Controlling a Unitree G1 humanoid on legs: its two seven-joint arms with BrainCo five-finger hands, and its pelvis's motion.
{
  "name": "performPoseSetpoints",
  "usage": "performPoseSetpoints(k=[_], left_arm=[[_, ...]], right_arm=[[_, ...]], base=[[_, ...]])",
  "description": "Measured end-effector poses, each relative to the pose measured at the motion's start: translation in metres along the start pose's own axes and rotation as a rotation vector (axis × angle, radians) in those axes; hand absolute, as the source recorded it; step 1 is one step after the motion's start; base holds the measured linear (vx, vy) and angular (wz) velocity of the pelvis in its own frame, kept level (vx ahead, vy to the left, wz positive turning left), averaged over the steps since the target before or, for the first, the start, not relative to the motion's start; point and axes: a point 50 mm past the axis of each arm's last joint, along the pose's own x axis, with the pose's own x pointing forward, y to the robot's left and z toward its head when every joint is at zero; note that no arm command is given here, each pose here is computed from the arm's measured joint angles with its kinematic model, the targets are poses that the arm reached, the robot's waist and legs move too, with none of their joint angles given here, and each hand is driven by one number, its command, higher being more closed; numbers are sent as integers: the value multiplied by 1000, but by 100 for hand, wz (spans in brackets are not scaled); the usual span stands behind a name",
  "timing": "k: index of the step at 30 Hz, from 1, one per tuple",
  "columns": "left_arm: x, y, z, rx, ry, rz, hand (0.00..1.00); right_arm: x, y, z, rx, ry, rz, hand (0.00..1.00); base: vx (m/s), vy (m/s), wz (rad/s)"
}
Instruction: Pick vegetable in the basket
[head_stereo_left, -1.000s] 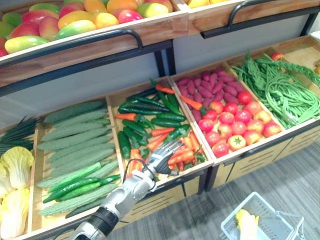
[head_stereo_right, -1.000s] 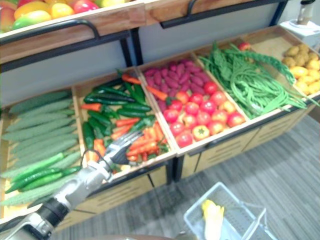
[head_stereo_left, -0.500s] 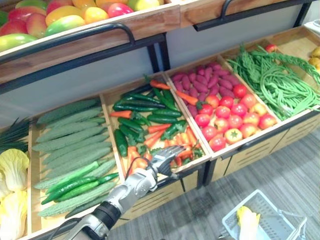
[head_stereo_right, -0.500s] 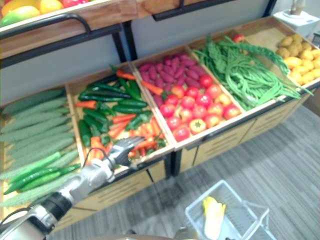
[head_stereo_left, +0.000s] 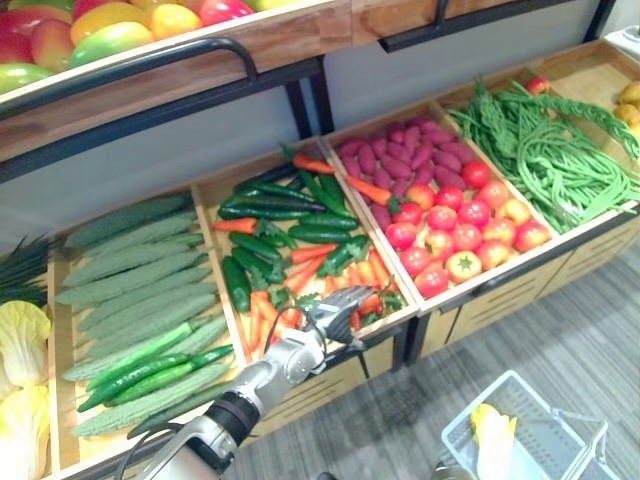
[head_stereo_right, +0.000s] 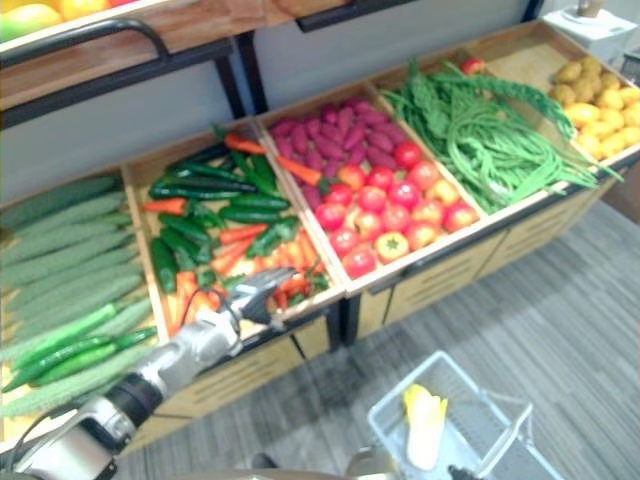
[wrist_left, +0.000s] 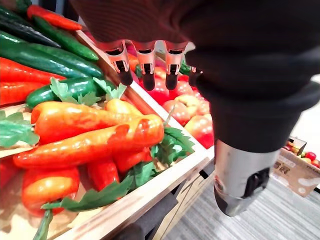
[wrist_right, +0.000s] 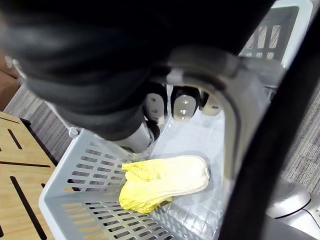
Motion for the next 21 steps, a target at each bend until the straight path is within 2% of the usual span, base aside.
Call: performPoseSetpoints(k=[12,21], left_arm=[[4,-4,-5,12,37,-20,0],[13,-4,-7,15,109,22,0]], right_arm=[[0,0,1,-6,-6,-2,100],[0,4,5,-7,-19,-1,100]], base=[[0,0,0],[0,0,0]])
